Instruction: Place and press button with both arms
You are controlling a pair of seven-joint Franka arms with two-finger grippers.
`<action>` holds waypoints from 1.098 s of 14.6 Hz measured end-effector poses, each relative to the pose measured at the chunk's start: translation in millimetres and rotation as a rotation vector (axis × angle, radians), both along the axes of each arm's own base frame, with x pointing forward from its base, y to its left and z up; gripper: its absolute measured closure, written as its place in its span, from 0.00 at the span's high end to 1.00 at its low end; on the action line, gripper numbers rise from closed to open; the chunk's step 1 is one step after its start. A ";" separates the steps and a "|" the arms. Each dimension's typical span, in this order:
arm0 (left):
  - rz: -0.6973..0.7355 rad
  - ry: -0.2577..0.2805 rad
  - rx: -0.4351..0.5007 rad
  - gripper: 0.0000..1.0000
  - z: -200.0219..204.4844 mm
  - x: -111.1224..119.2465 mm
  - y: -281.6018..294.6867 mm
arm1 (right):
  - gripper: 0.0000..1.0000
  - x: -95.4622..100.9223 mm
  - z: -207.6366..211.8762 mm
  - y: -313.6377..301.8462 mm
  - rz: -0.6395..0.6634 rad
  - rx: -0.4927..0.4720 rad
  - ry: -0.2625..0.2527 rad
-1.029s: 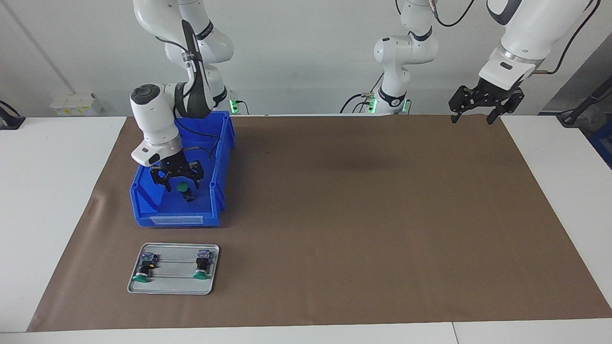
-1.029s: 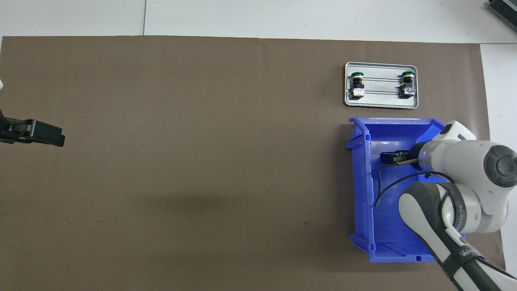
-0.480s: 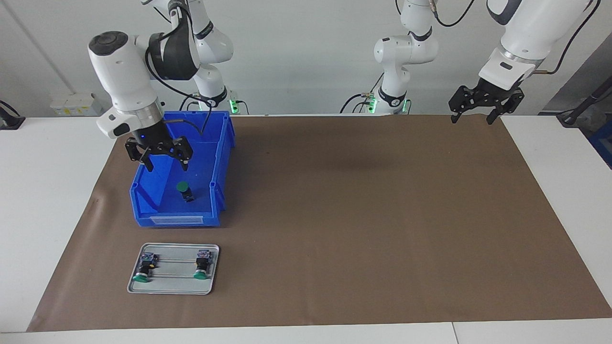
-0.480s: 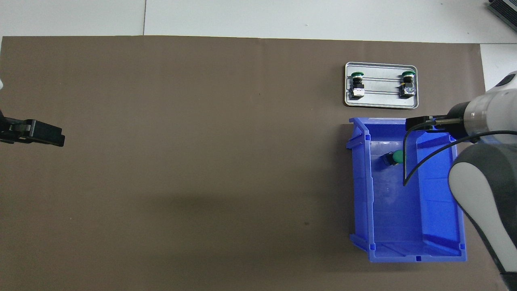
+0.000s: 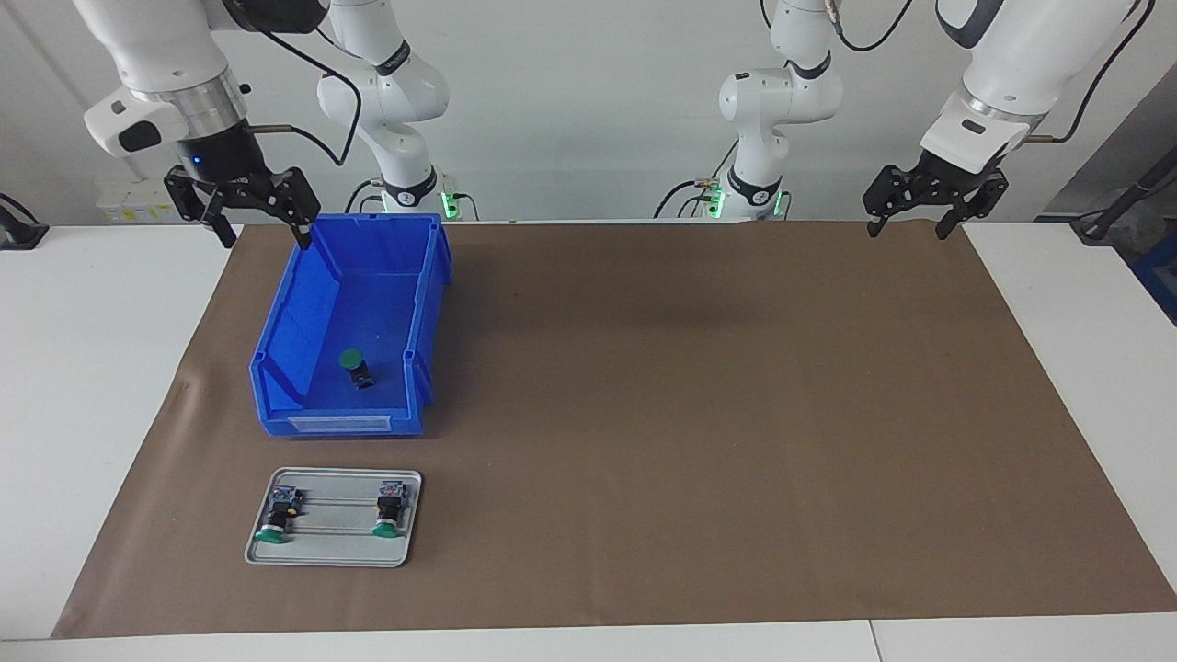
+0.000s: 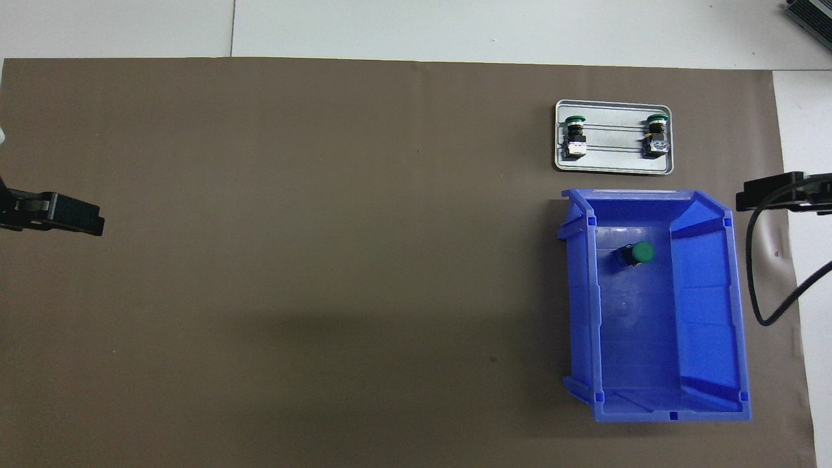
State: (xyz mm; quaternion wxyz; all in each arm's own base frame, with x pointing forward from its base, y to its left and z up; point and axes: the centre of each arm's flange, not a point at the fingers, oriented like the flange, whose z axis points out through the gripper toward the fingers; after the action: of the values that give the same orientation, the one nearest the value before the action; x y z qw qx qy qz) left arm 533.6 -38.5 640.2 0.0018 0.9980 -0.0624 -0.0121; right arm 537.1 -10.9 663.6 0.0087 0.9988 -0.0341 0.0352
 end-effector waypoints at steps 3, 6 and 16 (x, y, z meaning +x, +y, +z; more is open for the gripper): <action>0.000 0.000 0.000 1.00 0.0 0.0 0.0 | 1.00 1.2 -4.8 -9.5 -0.020 -0.002 0.023; 0.000 0.000 0.000 1.00 0.0 0.0 0.0 | 1.00 6.1 -13.0 -7.4 -0.016 -0.006 0.038; 0.000 0.000 0.000 1.00 0.0 0.0 0.0 | 1.00 3.8 -15.8 2.8 0.003 -0.015 0.066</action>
State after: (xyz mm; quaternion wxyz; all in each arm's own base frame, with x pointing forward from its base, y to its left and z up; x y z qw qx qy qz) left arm 533.6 -38.5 640.2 0.0018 0.9980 -0.0624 -0.0121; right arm 540.9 -8.1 647.8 0.0172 0.9993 -0.0321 0.0025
